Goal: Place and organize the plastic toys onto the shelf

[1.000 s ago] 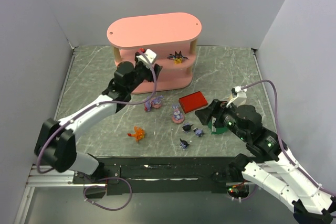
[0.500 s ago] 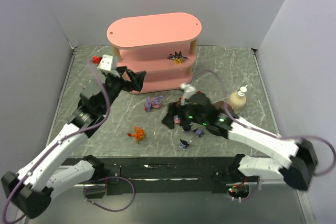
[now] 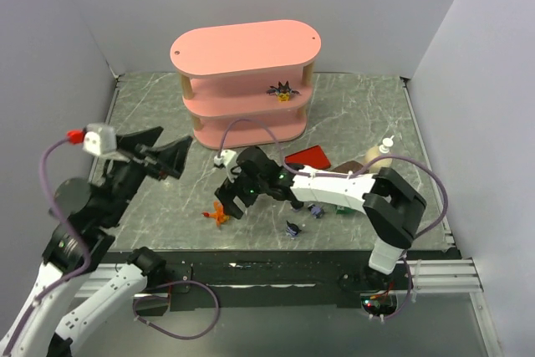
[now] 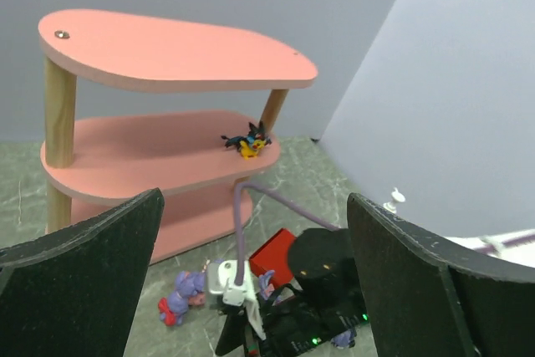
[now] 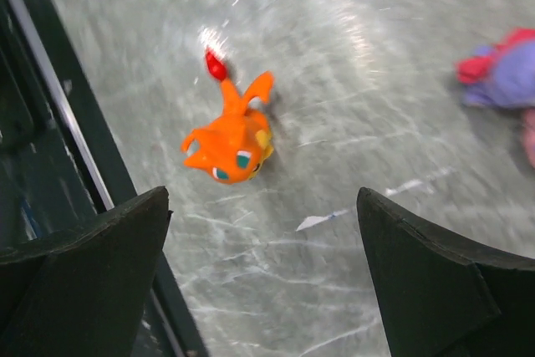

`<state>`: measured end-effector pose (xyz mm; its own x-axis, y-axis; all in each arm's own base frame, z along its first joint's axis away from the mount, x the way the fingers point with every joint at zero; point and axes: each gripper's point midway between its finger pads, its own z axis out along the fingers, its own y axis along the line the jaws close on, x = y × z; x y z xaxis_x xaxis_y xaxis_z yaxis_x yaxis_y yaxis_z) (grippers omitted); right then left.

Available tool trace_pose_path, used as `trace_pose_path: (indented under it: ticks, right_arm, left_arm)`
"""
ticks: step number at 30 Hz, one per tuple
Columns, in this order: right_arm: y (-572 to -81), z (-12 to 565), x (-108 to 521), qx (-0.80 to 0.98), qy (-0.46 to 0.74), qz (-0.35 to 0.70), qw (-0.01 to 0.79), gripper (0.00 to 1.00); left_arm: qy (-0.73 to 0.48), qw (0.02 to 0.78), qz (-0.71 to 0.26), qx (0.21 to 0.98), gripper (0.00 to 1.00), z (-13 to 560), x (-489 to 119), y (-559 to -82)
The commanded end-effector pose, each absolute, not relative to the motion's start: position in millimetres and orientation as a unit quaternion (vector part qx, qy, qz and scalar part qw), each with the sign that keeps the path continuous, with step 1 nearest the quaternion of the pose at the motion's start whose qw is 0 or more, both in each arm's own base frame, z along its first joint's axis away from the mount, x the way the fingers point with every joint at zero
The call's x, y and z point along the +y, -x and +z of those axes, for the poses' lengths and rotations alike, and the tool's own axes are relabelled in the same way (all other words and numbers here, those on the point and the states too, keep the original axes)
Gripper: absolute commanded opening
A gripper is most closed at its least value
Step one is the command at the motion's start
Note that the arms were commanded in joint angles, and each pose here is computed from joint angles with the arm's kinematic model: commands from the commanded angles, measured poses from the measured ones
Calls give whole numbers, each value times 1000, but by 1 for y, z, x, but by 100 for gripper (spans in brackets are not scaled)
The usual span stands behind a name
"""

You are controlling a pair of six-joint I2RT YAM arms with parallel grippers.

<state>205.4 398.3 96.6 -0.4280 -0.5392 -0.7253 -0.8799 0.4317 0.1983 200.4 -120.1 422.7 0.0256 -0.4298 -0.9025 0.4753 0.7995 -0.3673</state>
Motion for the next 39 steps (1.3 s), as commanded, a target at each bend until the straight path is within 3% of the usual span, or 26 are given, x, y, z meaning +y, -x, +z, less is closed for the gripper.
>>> trace_pose_path:
  ticks: [1,9,20,28,34,38,39]
  right_arm:
    - [-198,110,424,714,539,329,301,100]
    - [-201,84,440,711,570,323,256,100]
    - [-204,57,444,725,569,309,234,96]
    - [-207,63,449,733,536,325,264,77]
    - [-220,77,451,748,497,321,300,46]
    - [-230,87,448,778,445,312,316,19]
    - [-231,92,449,778,438,314,323,18]
  left_arm:
    - [-71,728,-330,597,96,411,-123,-178]
    - [-171,694,-388,582,96,396,-160,-159]
    - [-178,676,-384,603,96,384,-167,-167]
    - [-176,681,-380,601,96,385,-164,-165]
    - [-172,683,-378,601,96,385,-163,-166]
    - [-165,685,-372,604,96,385,-160,-168]
    - [-162,685,-371,606,96,384,-159,-169]
